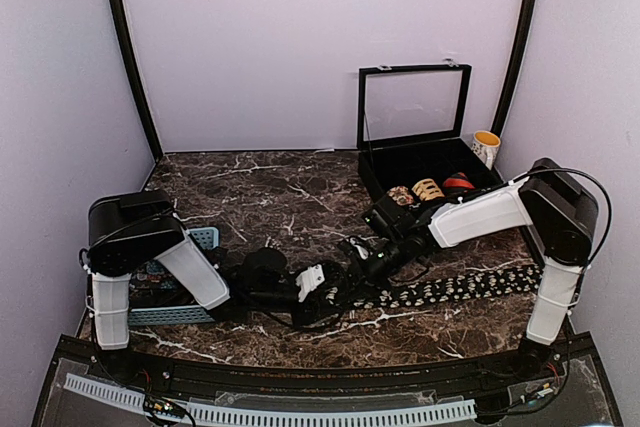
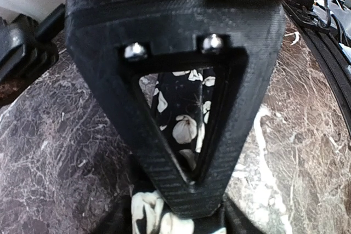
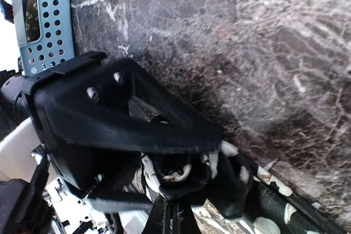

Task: Roll the ties
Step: Roll the tie at the center of the board.

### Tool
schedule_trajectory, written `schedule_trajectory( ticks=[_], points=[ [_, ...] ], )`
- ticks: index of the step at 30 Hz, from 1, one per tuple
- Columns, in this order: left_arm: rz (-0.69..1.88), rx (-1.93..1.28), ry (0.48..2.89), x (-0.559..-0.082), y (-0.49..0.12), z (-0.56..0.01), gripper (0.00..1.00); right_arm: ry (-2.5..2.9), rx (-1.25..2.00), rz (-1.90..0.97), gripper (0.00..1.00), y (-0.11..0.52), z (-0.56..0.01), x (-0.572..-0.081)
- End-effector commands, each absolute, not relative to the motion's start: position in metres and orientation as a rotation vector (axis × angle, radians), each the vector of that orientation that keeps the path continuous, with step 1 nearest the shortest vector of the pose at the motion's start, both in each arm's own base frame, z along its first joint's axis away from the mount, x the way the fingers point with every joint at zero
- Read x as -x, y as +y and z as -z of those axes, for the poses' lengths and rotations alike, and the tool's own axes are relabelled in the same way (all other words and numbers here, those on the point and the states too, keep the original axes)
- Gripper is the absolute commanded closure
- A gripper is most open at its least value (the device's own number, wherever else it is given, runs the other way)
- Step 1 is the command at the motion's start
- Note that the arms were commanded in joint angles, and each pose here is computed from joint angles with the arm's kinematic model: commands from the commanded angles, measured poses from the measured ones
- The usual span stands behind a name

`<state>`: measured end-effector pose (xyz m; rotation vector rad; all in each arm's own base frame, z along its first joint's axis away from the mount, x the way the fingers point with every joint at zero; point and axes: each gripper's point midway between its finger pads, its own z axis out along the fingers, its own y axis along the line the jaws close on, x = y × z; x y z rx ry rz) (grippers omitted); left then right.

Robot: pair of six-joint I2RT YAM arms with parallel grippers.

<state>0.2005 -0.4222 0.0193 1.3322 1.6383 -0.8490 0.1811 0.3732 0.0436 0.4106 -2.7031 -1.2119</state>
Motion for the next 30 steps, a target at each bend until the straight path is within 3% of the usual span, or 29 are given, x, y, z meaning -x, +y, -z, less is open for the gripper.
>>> schedule_trajectory(
  ticks=[1,4,21,22,27,30],
  points=[
    [0.846,-1.414,1.653,-0.189,-0.416,-0.006,0.6,-2.684,-0.444,1.264,1.0,0.381,-0.054,-0.182],
    [0.824,-1.42,1.668,-0.188,-0.409,-0.002,0.65,-2.684,-0.446,1.264,1.0,0.378,-0.057,-0.18],
    [0.773,-1.46,1.698,-0.185,-0.391,0.007,0.67,-2.695,-0.297,1.074,1.0,0.322,-0.011,-0.172],
    [0.777,-1.457,1.696,-0.185,-0.392,0.006,0.63,-2.691,-0.292,1.066,1.0,0.321,-0.008,-0.17],
    [0.833,-1.438,1.65,-0.184,-0.405,-0.013,0.26,-2.68,-0.312,1.096,1.0,0.325,-0.012,-0.17],
    [0.832,-1.43,1.625,-0.187,-0.416,-0.019,0.18,-2.673,-0.351,1.157,1.0,0.336,-0.026,-0.174]
  ],
)
